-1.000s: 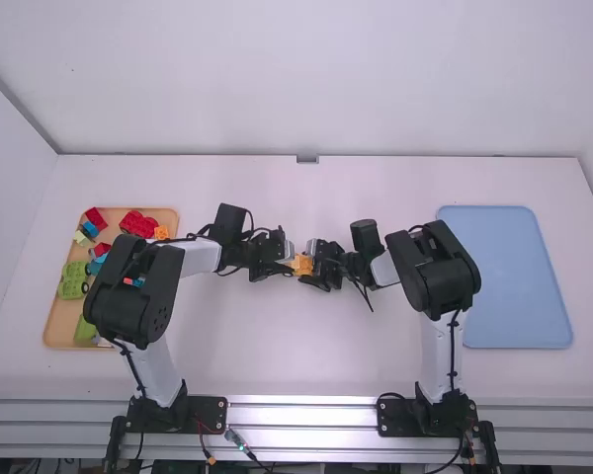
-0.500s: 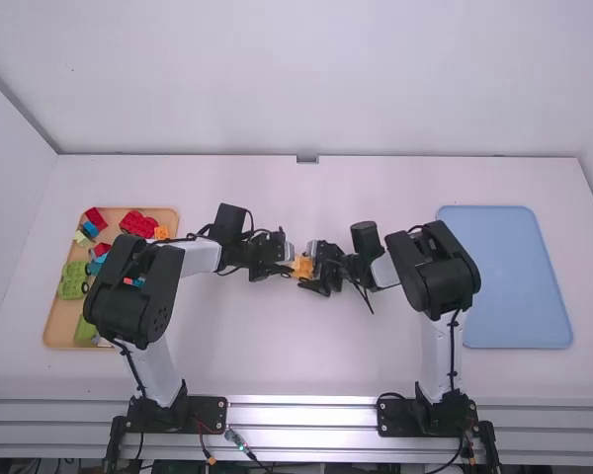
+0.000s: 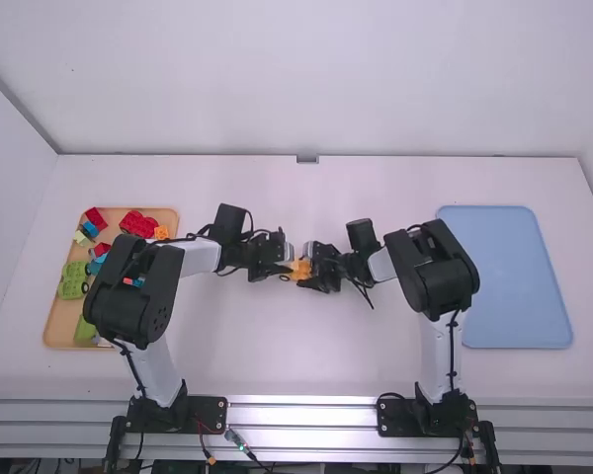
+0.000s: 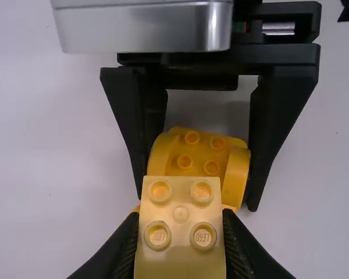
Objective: Assemble lego blocks to make yellow taxi
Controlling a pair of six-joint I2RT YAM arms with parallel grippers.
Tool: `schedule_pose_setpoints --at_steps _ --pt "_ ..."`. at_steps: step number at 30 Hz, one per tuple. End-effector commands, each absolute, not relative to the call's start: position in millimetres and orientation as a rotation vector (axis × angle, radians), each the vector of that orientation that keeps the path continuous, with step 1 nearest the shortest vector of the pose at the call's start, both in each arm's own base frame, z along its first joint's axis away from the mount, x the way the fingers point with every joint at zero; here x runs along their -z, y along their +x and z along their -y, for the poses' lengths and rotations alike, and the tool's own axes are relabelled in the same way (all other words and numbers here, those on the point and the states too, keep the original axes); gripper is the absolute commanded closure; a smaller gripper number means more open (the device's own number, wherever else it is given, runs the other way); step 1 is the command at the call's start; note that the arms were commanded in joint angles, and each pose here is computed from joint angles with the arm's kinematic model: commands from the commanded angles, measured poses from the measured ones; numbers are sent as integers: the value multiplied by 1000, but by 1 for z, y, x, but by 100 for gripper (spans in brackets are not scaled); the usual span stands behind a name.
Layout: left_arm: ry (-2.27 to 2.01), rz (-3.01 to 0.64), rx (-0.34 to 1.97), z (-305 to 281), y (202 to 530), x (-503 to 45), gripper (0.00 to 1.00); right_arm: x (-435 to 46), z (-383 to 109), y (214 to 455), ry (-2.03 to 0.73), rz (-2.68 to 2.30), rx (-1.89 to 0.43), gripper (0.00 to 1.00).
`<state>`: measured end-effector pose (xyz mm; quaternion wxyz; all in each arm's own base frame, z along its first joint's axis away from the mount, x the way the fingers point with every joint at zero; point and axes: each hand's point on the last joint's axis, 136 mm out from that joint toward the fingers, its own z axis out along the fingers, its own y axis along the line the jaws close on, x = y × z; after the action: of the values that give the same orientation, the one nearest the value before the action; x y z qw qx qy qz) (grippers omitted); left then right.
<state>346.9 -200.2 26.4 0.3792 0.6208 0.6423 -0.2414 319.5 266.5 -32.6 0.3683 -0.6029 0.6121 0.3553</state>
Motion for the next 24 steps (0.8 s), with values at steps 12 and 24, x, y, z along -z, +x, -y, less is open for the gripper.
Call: schedule_pose_setpoints --at_steps 12,24 --pt "1630 -1601 695 202 330 -25 98 63 -252 305 -1721 -1590 -834 47" --pt "1664 -1600 719 200 320 -21 98 56 -239 301 -1791 -1558 -906 44"
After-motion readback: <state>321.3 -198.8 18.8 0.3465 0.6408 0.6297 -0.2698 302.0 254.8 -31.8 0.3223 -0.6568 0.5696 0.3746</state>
